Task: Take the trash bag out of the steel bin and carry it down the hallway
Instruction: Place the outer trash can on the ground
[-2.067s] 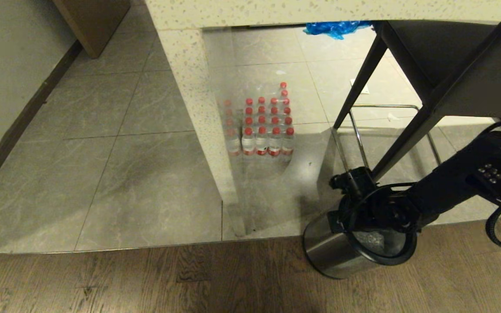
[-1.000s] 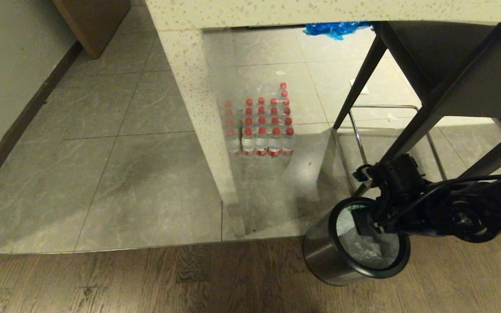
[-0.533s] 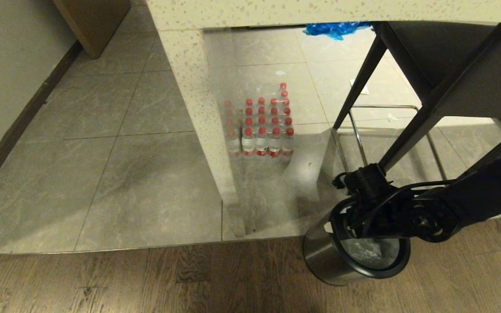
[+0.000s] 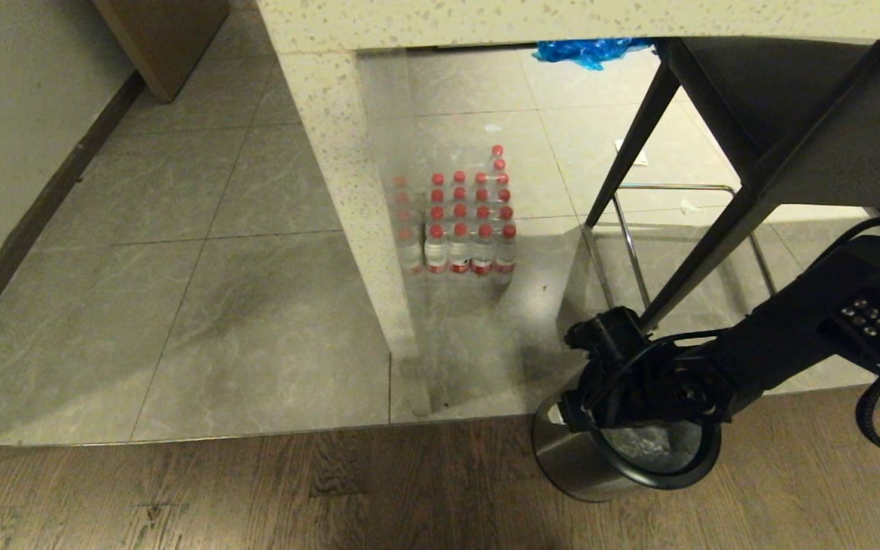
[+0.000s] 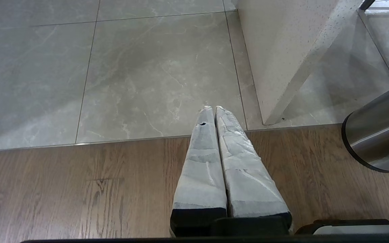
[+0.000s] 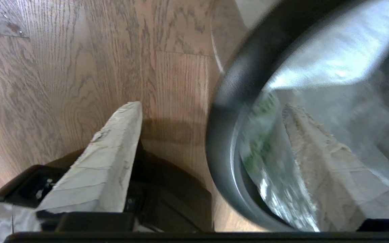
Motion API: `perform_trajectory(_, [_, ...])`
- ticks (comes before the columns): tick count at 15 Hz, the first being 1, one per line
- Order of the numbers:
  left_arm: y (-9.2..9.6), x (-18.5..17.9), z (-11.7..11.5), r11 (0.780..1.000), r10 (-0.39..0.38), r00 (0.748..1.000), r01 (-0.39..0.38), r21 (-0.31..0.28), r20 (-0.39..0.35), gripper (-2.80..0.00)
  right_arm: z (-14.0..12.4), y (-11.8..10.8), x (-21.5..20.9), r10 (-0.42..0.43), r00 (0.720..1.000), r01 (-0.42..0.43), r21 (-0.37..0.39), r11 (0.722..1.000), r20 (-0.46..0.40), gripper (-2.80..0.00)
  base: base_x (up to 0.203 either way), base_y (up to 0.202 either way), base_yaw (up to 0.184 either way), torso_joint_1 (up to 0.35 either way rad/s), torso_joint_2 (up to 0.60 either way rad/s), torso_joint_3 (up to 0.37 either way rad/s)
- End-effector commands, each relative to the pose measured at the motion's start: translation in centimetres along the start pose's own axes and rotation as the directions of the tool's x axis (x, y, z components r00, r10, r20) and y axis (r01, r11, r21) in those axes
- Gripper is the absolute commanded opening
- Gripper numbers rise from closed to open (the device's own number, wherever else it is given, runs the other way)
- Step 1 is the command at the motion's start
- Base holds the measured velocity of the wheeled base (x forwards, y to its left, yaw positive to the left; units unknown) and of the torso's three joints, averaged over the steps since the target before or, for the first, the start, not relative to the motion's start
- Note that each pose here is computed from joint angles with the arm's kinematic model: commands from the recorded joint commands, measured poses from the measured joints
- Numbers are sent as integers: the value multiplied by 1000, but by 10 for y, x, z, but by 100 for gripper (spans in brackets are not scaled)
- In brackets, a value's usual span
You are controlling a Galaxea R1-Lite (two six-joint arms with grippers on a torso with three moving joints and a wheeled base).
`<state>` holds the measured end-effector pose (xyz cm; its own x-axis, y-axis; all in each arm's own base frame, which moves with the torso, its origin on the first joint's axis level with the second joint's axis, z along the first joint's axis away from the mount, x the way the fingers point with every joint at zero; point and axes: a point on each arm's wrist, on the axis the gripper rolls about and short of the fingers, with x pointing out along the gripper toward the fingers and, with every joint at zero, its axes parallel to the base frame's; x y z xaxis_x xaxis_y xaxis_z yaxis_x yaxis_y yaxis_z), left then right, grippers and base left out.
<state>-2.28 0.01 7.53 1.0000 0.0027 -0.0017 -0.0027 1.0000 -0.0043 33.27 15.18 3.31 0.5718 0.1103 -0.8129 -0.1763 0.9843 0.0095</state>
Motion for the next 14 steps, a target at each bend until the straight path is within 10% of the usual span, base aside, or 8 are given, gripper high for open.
perform_trajectory(1, [0, 0, 0, 1000, 0, 1000, 0, 0, -1, -280, -4, 2, 15, -6, 1000, 5, -5, 1000, -27, 0, 0, 0, 0, 0, 0, 0])
perform_trajectory(9, [0, 0, 0, 1000, 0, 1000, 0, 0, -3, -280, -1, 5, 37, -12, 1000, 12, -4, 1000, -25, 0, 0, 0, 0, 0, 0, 0])
perform_trajectory(10, [0, 0, 0, 1000, 0, 1000, 0, 0, -3, -280, 0, 5, 37, -6, 1000, 6, -2, 1000, -5, -280, 0, 0, 0, 0, 0, 0])
perform_trajectory(14, [0, 0, 0, 1000, 0, 1000, 0, 0, -2, -280, 0, 6, 40, -21, 1000, 21, -13, 1000, 4, -280, 0, 0, 0, 0, 0, 0])
